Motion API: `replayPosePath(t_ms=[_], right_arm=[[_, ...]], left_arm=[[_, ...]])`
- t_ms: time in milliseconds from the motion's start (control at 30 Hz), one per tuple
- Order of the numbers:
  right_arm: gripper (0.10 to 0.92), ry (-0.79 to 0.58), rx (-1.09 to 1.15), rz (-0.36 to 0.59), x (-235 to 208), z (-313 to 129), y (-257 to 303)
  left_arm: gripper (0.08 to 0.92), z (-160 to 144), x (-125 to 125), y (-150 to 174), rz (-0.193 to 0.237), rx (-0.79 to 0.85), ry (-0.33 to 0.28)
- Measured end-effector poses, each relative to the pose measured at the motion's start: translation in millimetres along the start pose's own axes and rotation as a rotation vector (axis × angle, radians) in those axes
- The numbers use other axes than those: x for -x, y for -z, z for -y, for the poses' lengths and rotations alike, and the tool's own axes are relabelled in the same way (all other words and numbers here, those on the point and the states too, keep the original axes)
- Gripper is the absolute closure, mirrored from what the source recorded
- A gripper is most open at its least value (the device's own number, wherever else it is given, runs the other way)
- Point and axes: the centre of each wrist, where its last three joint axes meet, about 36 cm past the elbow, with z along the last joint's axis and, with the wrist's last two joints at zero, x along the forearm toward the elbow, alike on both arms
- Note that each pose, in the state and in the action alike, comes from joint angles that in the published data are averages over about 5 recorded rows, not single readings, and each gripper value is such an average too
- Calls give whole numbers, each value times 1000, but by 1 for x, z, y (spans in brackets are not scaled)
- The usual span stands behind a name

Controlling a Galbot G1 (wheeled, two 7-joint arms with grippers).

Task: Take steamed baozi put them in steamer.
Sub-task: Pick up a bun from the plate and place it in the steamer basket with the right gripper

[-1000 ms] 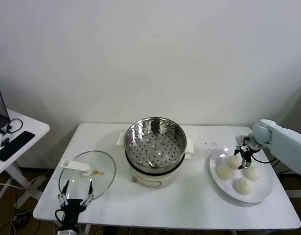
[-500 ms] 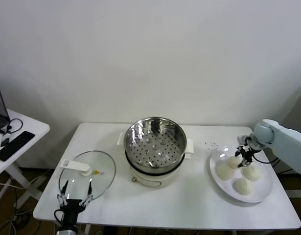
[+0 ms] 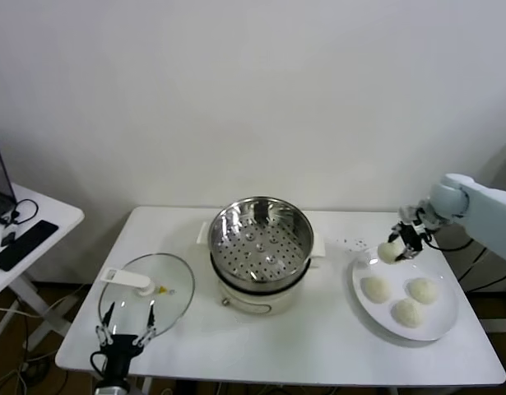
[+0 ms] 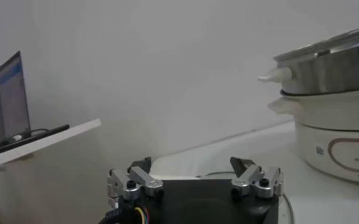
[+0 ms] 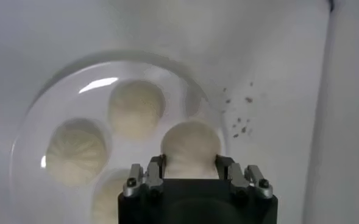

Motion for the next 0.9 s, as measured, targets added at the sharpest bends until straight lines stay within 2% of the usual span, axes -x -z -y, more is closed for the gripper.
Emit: replayPosePath(t_ms=[467, 667, 900], right_arm=[[454, -70, -351, 135, -93, 70, 101], [450, -67, -557, 164, -102, 91, 158], [445, -60, -774, 141, -90, 115, 214]], left_arm=[[177, 1, 1, 0, 2, 2, -1], [177, 1, 2, 0, 5, 2, 0], [177, 1, 2, 1, 13, 4, 2]])
